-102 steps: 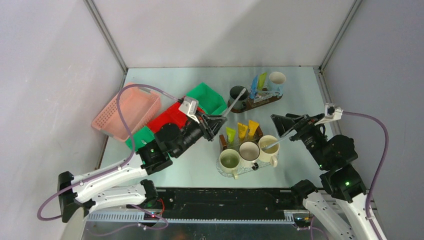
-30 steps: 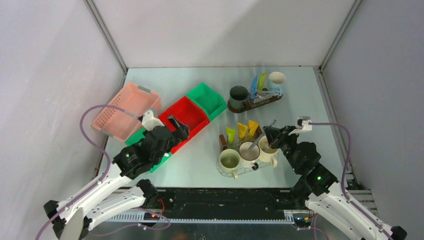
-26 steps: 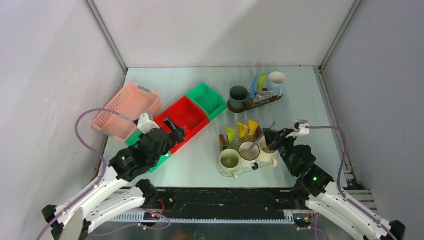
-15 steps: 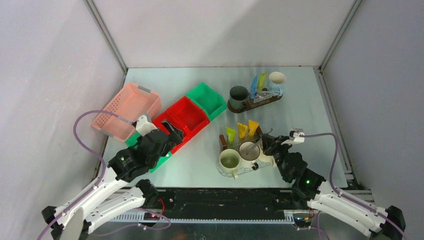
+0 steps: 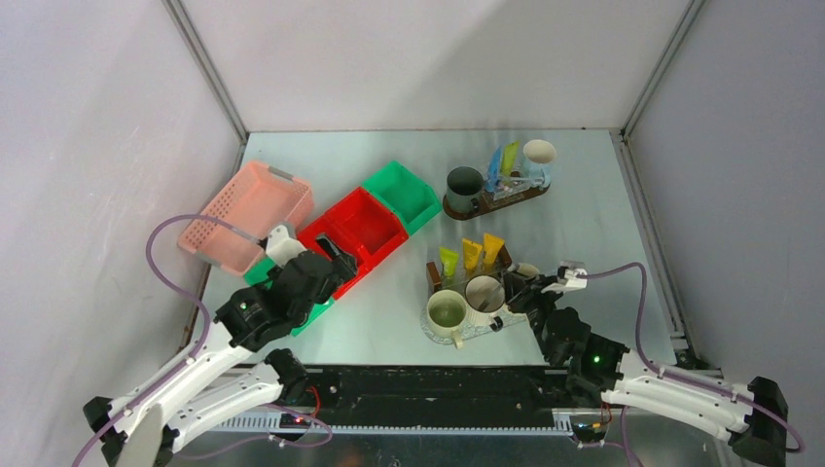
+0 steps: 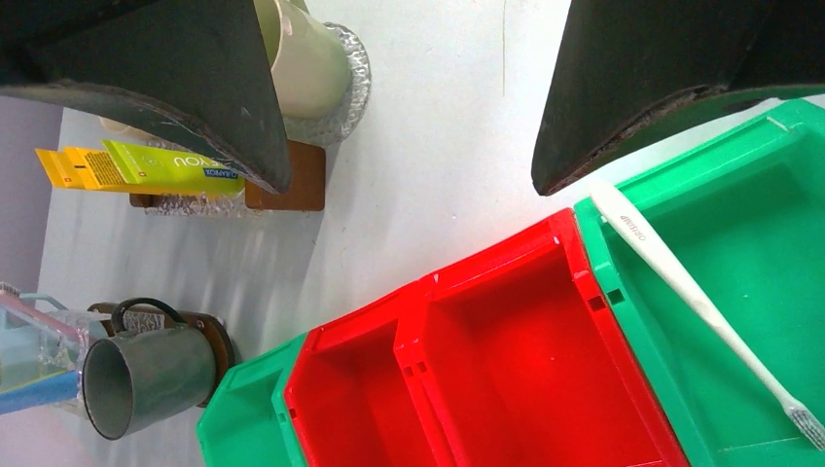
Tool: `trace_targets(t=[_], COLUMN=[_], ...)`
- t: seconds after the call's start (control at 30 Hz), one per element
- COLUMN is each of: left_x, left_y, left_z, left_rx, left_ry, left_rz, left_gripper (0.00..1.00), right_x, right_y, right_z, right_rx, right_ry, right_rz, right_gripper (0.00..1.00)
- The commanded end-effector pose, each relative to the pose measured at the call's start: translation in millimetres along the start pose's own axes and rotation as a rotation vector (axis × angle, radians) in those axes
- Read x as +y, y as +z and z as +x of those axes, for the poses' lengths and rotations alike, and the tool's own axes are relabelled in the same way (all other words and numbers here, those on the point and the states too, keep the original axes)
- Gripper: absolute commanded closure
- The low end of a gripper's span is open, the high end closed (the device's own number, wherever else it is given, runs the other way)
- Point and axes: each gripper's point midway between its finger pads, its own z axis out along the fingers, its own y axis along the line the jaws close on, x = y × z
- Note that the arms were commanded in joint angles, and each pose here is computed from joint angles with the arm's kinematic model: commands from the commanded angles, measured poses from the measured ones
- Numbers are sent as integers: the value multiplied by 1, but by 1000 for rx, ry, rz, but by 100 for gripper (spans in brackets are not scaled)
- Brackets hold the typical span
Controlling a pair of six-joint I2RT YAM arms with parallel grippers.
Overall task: Prepare toiletry sets of a toothbrush and toothpaste on the tray
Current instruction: Place the toothbrush in the cup.
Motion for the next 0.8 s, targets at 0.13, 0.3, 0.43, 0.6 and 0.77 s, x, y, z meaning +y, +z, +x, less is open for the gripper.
trace_targets(t=[0.13,0.3,0.43,0.6,0.77], left_x=[12,16,18,21,36], left_y=[4,4,4,6,10], left_z=[-5,-6,-8,-10,-10], left_rx=[-40,-46,-52,-49,-42], left_ry=[-31,-34,-37,-24,-32], left_rz=[-58,-74,-85,-105,-166], left_gripper=[0,0,0,0,0], right_x=[-8,-8,-5,-12,-25], right_y=[-9,-17,-23,-33,-45], right_z=[-15,-24,-32,-58,-89], right_rx=[-34,-23,-7,-21,-61], right_ry=[17,10,17,9,-12], right_rz=[39,17,-7,33,94], right_gripper=[62,47,36,20,1])
